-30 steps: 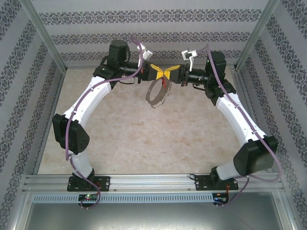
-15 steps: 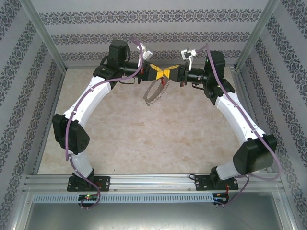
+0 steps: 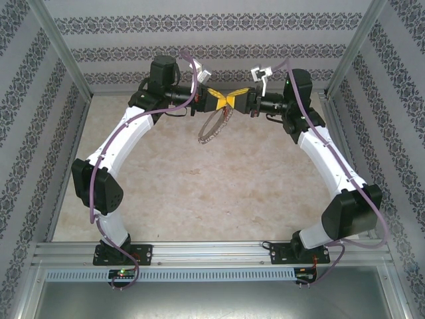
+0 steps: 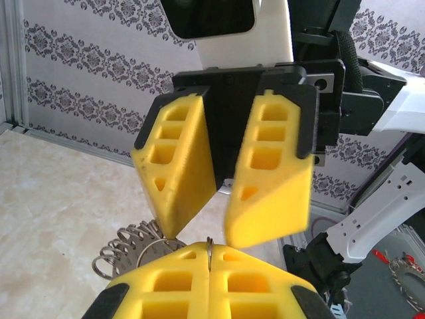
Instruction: Put the keys on the keyring
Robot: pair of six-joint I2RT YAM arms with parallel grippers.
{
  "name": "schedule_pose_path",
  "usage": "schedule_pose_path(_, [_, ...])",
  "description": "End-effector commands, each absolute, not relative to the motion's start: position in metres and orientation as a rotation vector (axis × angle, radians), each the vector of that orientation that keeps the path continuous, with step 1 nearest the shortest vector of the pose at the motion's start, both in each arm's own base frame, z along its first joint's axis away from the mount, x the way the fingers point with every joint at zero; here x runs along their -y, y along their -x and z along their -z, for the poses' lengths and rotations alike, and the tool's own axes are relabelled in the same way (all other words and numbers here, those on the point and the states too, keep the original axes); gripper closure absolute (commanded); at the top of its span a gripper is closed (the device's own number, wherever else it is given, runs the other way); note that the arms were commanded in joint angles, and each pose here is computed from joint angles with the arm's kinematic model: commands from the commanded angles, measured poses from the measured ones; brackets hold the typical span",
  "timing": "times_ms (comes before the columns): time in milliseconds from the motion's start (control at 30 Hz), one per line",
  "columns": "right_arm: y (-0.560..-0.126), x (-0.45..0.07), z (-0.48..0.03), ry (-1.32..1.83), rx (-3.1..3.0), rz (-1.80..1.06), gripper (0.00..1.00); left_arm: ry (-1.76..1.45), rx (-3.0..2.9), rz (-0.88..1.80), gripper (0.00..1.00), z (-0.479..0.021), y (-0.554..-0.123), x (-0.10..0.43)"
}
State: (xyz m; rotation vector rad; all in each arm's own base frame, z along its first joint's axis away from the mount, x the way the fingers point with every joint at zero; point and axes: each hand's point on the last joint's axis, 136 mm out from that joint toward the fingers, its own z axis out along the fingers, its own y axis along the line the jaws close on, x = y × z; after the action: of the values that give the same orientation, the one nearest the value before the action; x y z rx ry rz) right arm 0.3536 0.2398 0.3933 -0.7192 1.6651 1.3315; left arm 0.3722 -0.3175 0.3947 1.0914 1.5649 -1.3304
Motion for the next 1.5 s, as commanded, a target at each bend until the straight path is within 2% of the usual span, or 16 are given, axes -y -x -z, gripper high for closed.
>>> schedule_pose_path(0, [-0.34,-0.234,-0.405,0.727,-1.619,-1.314,0.63,-1.141,-1.432,1.293,1.0,-0.427,-0.355,0.317])
schedule_pose_path(267, [-0.333,-0.231,-0.405,0.691,-1.609,-1.322,0.6,-1.144,-1.435,1.302,1.0,-0.425,-0.355,0.318])
schedule_pose_path(833, [-0.347,-0.242,-0.402,0.692,-1.609,-1.375,0.61,-1.152,-1.418,1.312,1.0,-0.429,-0.351,0.318])
schedule_pose_path(1000, [-0.344,-0.247,-0.406,0.719,-1.593,-1.392,0.7,-1.149,-1.419,1.316,1.0,-0.428,-0.352,0.32])
schedule_pose_path(1300, [-0.344,-0.25,-0.41,0.736,-1.58,-1.395,0.99,-1.148,-1.436,1.326,1.0,-0.423,-0.353,0.322])
schedule_pose_path(1467, [-0.345,-0.251,-0.411,0.748,-1.577,-1.397,1.0,-1.14,-1.447,1.321,1.0,-0.421,-0.356,0.324])
